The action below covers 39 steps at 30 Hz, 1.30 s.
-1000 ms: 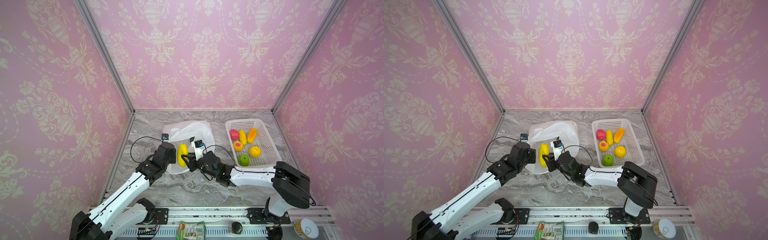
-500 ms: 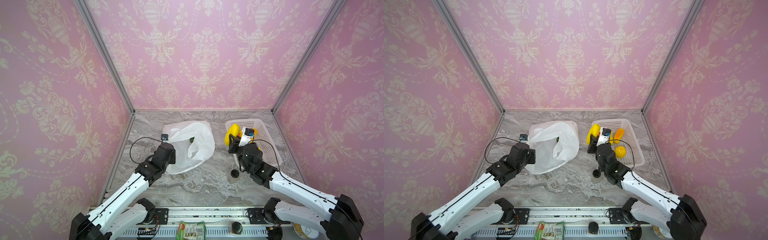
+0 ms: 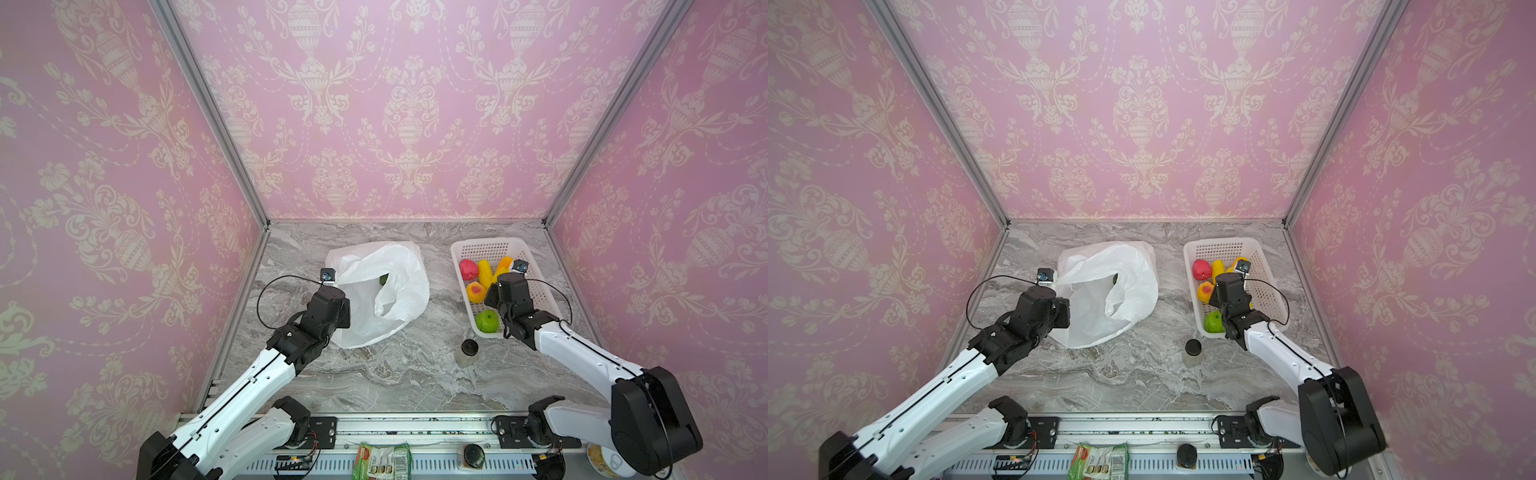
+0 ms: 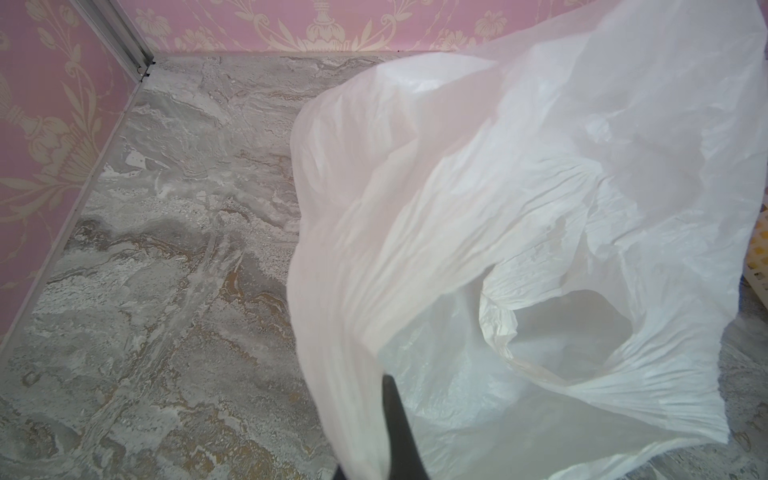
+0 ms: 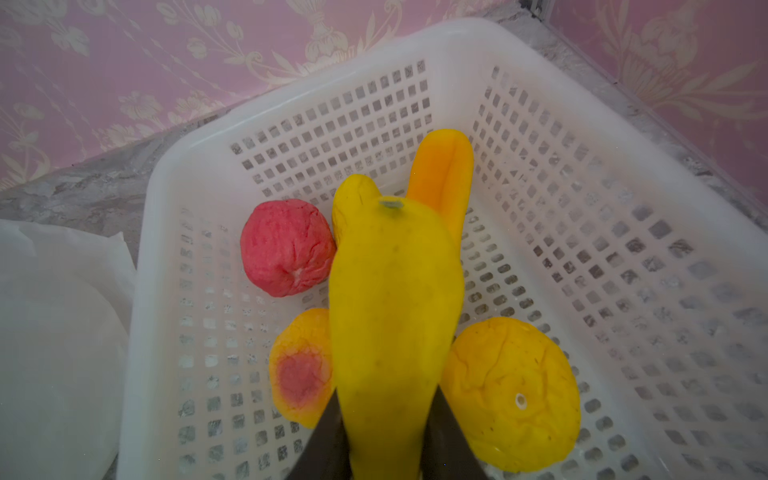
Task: Untie the knot of the plastic bag and take out the fruit
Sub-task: 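Lift the yellow fruit out of the bag over the basket with the right gripper, then open the right gripper to drop the yellow fruit into the basket, then move the open right gripper back into the bag mouth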
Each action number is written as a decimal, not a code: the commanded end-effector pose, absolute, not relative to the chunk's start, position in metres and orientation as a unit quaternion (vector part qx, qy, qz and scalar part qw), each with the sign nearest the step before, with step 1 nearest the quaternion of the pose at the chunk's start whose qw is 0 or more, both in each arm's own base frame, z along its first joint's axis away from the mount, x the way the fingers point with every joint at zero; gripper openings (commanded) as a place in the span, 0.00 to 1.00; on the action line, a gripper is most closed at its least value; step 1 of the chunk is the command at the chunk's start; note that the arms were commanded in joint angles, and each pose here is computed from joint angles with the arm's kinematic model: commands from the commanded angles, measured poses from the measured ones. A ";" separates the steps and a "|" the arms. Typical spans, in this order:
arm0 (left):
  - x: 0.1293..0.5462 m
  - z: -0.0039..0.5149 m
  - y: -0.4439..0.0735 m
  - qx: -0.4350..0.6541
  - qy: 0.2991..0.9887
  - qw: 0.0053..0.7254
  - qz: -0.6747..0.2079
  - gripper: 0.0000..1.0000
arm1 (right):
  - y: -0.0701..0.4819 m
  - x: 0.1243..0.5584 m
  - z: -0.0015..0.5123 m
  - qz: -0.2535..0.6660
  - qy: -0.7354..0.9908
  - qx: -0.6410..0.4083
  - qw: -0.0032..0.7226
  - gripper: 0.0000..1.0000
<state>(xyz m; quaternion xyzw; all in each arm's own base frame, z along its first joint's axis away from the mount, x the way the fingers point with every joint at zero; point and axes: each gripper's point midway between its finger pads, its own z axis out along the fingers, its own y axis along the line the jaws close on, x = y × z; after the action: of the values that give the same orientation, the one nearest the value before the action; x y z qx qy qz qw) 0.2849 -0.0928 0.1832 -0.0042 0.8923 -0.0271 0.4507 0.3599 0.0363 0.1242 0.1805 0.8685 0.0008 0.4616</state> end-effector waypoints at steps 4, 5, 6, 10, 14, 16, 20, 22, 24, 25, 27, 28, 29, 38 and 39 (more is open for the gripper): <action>0.283 0.175 -0.091 -0.005 0.898 0.440 -0.025 0.00 | 0.042 0.369 0.129 0.018 0.868 0.184 0.461 0.30; 0.283 0.175 -0.092 -0.004 0.898 0.439 -0.025 0.00 | 0.042 0.369 0.128 0.017 0.868 0.184 0.461 0.32; 0.283 0.174 -0.092 -0.004 0.898 0.439 -0.025 0.00 | 0.042 0.369 0.127 0.017 0.869 0.184 0.460 0.34; 0.284 0.173 -0.093 -0.003 0.900 0.436 -0.026 0.00 | 0.041 0.369 0.127 0.012 0.868 0.185 0.460 0.36; 0.284 0.173 -0.092 -0.004 0.899 0.437 -0.025 0.00 | 0.040 0.368 0.128 0.013 0.867 0.185 0.462 0.40; 0.284 0.175 -0.092 -0.004 0.898 0.439 -0.026 0.00 | 0.040 0.367 0.130 0.013 0.866 0.185 0.464 0.48; 0.283 0.175 -0.092 -0.003 0.898 0.439 -0.027 0.00 | 0.037 0.364 0.136 0.012 0.862 0.186 0.471 0.65; 0.283 0.175 -0.092 -0.004 0.898 0.438 -0.026 0.00 | 0.037 0.362 0.139 0.014 0.860 0.185 0.476 0.71; 0.283 0.176 -0.092 -0.004 0.898 0.439 -0.026 0.00 | 0.036 0.360 0.143 0.015 0.857 0.185 0.480 0.73; 0.283 0.176 -0.092 -0.004 0.898 0.439 -0.027 0.00 | 0.036 0.358 0.147 0.017 0.856 0.185 0.483 0.73; 0.283 0.176 -0.092 -0.003 0.898 0.440 -0.027 0.00 | 0.040 0.355 0.156 0.033 0.852 0.176 0.492 0.72; 0.283 0.176 -0.092 -0.004 0.898 0.439 -0.027 0.00 | 0.044 0.354 0.163 0.046 0.849 0.168 0.499 0.72; 0.284 0.177 -0.092 -0.004 0.897 0.440 -0.027 0.00 | 0.050 0.351 0.171 0.060 0.845 0.157 0.508 0.71; 0.285 0.178 -0.096 -0.001 0.898 0.439 -0.034 0.00 | 0.181 0.300 0.258 0.159 0.776 -0.088 0.604 0.50; 0.285 0.177 -0.096 -0.001 0.898 0.440 -0.034 0.00 | 0.199 0.292 0.262 0.175 0.767 -0.117 0.606 0.48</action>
<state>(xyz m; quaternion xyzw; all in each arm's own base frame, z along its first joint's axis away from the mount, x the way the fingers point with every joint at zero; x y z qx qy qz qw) 0.2855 -0.0935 0.1797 -0.0026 0.8948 -0.0250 0.4458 0.3055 0.1655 0.2415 -0.0345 0.7967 0.1639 0.5806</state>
